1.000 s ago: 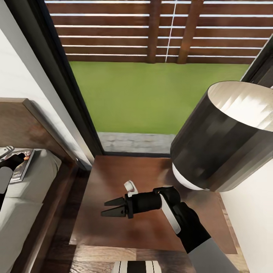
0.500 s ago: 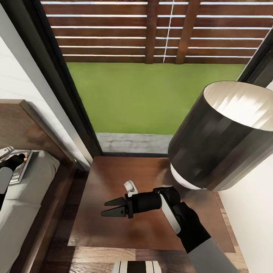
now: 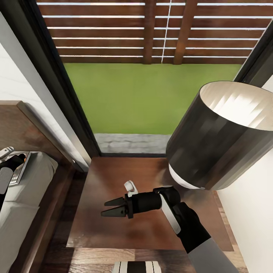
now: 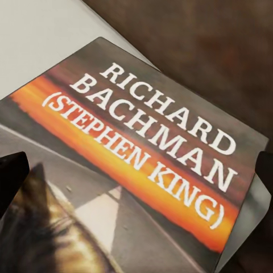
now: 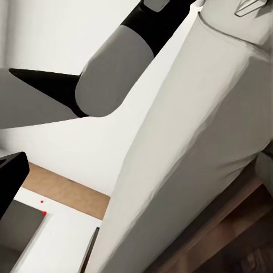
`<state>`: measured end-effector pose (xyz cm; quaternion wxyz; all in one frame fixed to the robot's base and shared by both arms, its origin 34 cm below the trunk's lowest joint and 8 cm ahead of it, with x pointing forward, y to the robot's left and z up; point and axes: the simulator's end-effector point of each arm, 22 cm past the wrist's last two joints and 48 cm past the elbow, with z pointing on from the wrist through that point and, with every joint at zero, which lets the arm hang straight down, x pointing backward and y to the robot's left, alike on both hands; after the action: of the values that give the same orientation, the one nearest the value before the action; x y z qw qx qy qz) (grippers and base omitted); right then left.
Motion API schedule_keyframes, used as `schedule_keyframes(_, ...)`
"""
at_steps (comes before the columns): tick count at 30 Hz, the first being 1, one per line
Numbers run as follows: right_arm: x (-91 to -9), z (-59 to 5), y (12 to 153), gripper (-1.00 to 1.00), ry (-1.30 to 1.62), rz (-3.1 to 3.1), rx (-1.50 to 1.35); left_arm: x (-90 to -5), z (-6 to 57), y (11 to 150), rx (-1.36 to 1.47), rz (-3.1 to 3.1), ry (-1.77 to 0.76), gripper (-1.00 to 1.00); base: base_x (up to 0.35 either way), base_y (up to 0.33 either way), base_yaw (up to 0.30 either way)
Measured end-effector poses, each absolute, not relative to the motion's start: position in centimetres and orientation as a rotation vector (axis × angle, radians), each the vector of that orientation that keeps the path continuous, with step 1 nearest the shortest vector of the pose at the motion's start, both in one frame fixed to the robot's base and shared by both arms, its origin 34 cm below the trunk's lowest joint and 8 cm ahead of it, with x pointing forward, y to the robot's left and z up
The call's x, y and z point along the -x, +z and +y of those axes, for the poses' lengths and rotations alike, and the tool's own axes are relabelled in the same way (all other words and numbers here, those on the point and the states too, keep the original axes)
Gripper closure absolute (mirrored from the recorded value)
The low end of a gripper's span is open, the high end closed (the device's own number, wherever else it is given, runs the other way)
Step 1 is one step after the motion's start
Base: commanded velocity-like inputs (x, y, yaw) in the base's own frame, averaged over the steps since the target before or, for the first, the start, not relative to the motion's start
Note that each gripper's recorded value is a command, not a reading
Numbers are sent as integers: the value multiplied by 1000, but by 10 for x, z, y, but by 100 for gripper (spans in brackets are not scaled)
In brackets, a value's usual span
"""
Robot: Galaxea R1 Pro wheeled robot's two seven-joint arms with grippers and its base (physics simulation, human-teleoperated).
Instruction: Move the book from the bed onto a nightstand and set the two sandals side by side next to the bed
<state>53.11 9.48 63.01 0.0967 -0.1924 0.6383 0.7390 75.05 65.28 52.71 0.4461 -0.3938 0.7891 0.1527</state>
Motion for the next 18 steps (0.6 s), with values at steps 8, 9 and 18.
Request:
schedule_keyframes(8,-531,95,630,-100,2189,1891,570,-751,653,527,975,1955,378,-100,0,0,0)
schedule_keyframes(9,-531,95,630,-100,2189,1891,570,-751,653,527,975,1954,378,-100,0,0,0)
schedule_keyframes(18,-529,96,632,-100,2192,1892,577,-750,652,527,979,1957,374,-100,0,0,0)
